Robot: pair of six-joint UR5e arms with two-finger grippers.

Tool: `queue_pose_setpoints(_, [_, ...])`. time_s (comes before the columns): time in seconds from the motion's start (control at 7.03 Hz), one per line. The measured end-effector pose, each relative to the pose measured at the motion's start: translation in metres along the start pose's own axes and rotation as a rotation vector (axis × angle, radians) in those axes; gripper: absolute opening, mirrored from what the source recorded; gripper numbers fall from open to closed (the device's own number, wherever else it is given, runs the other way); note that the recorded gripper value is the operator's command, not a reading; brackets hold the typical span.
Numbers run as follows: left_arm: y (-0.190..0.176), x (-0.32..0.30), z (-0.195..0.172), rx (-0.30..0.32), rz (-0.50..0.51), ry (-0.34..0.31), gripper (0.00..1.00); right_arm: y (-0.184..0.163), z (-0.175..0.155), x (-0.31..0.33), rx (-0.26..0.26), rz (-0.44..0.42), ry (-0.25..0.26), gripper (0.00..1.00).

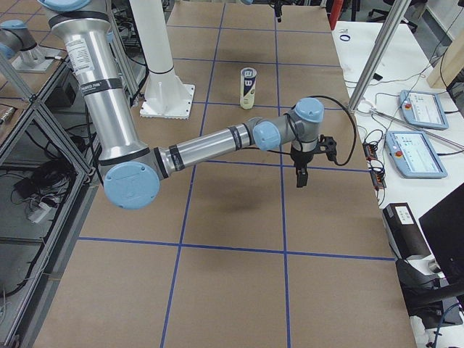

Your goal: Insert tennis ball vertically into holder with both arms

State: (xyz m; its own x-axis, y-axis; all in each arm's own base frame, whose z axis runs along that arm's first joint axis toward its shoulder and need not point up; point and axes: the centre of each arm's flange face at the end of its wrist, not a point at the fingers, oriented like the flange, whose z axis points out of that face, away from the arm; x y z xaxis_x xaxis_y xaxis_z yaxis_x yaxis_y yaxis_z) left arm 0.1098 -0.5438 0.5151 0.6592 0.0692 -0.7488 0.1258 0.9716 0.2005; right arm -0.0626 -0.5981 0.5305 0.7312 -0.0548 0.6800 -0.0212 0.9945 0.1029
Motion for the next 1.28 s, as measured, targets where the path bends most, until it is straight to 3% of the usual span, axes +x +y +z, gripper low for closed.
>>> queue_pose_setpoints(0.28, [0.007, -0.032, -0.017, -0.072, -0.024, -0.029, 0.99, 0.013, 0.007, 0.057, -0.025, -0.032, -0.021, 0.99])
queue_pose_setpoints(0.71, [0.028, -0.088, -0.046, -0.096, -0.16, -0.07, 1.0, 0.027, 0.013, 0.079, -0.039, -0.03, -0.021, 0.99])
queue_pose_setpoints(1.28, [0.042, -0.083, -0.054, -0.113, -0.169, -0.027, 1.0, 0.037, 0.015, 0.088, -0.045, -0.012, -0.03, 0.99])
